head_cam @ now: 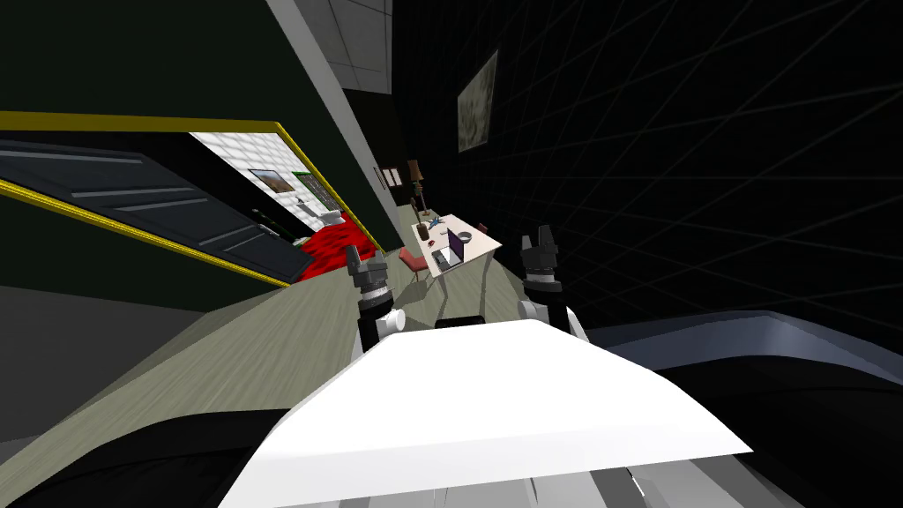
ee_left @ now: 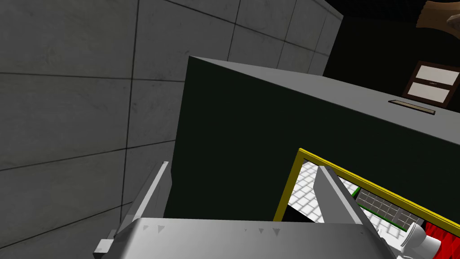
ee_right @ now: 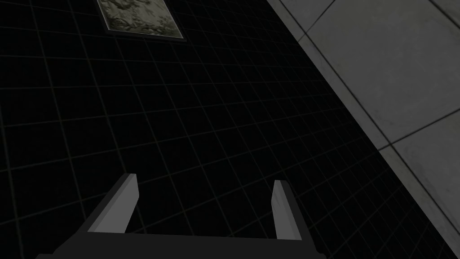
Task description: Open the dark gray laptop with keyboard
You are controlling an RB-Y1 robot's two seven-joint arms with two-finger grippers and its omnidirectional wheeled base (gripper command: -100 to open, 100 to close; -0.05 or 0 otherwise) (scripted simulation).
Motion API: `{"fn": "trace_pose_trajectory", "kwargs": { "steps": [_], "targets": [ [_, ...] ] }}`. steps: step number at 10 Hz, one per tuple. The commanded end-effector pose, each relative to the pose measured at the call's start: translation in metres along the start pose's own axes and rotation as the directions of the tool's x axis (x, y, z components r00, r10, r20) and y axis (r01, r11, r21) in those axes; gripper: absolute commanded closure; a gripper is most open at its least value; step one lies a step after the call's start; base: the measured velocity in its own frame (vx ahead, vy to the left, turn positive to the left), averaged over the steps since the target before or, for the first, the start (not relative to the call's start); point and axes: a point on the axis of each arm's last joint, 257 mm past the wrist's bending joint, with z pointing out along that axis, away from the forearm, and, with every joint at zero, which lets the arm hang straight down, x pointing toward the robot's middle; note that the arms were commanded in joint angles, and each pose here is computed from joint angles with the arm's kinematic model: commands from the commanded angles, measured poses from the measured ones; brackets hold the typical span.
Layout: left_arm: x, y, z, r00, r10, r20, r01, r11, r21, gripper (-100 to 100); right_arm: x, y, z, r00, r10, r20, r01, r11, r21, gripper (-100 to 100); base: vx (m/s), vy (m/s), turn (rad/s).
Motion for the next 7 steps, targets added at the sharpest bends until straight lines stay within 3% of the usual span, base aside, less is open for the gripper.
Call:
{"fn": "trace_pose_trajectory", "kwargs": {
  "steps": [1, 7],
  "targets": [
    [0.0000, 0.0000, 0.0000, 1.0000, 0.000, 0.000, 0.000, 1.0000, 0.000, 0, 0.0000, 0.0000, 0.0000, 1.000, 0.000, 0.000, 0.000, 1.000, 0.000, 0, 0.000, 0.000, 0.000],
    [0.0000, -0.0001, 0.0001, 1.0000, 0.000, 0.000, 0.000, 1.0000, 0.000, 0, 0.0000, 0.0002, 0.0000, 1.000, 0.000, 0.000, 0.000, 1.000, 0.000, 0, 0.000, 0.000, 0.000]
  ]
}}
